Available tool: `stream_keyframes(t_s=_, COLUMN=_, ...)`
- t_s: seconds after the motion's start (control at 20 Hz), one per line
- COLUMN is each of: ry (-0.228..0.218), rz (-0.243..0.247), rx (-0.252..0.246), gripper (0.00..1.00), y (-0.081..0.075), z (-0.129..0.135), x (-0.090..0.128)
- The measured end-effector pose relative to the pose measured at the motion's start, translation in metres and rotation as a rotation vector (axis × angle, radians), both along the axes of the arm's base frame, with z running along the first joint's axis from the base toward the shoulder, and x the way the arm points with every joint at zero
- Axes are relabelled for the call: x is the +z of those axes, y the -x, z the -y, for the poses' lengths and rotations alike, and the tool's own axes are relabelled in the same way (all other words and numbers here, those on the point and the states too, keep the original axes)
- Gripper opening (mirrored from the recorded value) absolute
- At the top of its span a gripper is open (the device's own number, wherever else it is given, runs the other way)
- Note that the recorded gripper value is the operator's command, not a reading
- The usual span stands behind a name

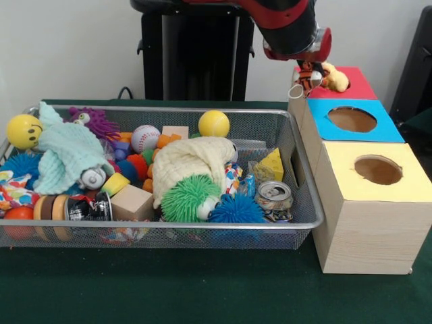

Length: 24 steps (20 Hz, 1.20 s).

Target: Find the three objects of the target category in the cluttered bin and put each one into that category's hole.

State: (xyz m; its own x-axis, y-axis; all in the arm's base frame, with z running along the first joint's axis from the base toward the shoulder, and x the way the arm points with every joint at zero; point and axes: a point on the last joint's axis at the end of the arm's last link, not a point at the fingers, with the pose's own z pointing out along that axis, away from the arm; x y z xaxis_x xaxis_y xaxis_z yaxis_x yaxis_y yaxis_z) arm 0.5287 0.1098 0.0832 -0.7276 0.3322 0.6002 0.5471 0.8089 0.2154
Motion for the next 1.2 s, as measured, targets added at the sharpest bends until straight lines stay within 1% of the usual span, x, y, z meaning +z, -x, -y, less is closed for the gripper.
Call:
stream_keyframes(t_s=0.15, ry=-0.005, rz=-0.004, rx=0.012, gripper=0.00, y=0.000, z=-0.002, x=0.011)
stream_keyframes(t_s=0.4, ry=-0.028, rz=-0.025, rx=0.034, gripper=0.00, y=0.000, z=-0.006, x=0.031)
stream_keyframes(t_s=0.6, ry=-0.042, rz=-0.038, rx=0.051, gripper=0.00, y=0.000, z=-0.010, x=0.042)
stream_keyframes(t_s=1.0, ry=-0.031, rz=-0.024, rx=0.057, gripper=0.00, y=-0.006, z=-0.011, x=0.046)
stream_keyframes(t_s=1.2, ry=-0.027, rz=-0.028, rx=0.055, gripper=0.00, y=-0.006, z=-0.010, x=0.044)
